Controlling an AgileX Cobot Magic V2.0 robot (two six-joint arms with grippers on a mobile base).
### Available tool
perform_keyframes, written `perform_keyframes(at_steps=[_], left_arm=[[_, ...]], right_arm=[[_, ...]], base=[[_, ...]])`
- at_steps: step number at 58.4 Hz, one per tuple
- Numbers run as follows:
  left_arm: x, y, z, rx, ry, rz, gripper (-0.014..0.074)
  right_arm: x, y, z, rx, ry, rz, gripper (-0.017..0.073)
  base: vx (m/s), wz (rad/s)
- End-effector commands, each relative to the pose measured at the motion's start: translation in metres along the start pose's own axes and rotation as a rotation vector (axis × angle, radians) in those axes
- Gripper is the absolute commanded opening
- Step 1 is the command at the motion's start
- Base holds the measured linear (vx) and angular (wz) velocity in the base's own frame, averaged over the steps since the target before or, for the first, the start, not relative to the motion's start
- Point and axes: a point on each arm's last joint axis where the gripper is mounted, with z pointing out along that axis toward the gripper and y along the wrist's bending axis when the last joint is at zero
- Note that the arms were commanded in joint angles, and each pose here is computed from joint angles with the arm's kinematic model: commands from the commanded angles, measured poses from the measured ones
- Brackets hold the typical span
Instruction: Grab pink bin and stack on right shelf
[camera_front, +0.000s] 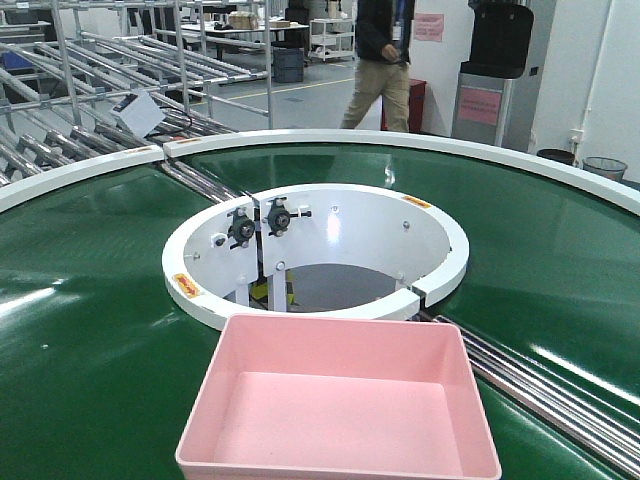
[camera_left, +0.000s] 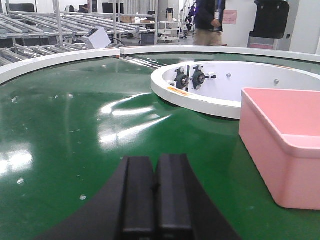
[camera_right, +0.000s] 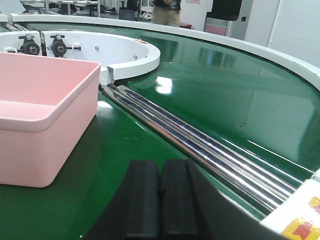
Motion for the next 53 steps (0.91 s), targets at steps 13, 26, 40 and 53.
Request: perform_keyframes(at_steps=[13,26,40,53], left_arm=[[-0.004,-0.001,0.000,0.009,-0.082,-0.012,-0.0005],[-0.004,-0.001,0.000,0.009,-0.082,-0.012,-0.0005],[-0.004,-0.001,0.000,0.010,-0.086,-0.012,-0.0005],[-0.016,-0.002,-0.002,0.022,-0.201,-0.012,-0.0005]], right_arm=[[-0.008,-0.001,-0.001,0.011,-0.097,-0.011,-0.0011],[-0.008,-0.001,-0.001,0.011,-0.097,-0.011,-0.0011],[-0.010,-0.001,-0.002,0.011,-0.118,-0.014,-0.0011],[-0.018,-0.001,-0.003,0.012,-0.200,-0.011,-0.0011]], base=[[0.00,0.00],[0.00,0.00],[0.00,0.00],[0.00,0.00]])
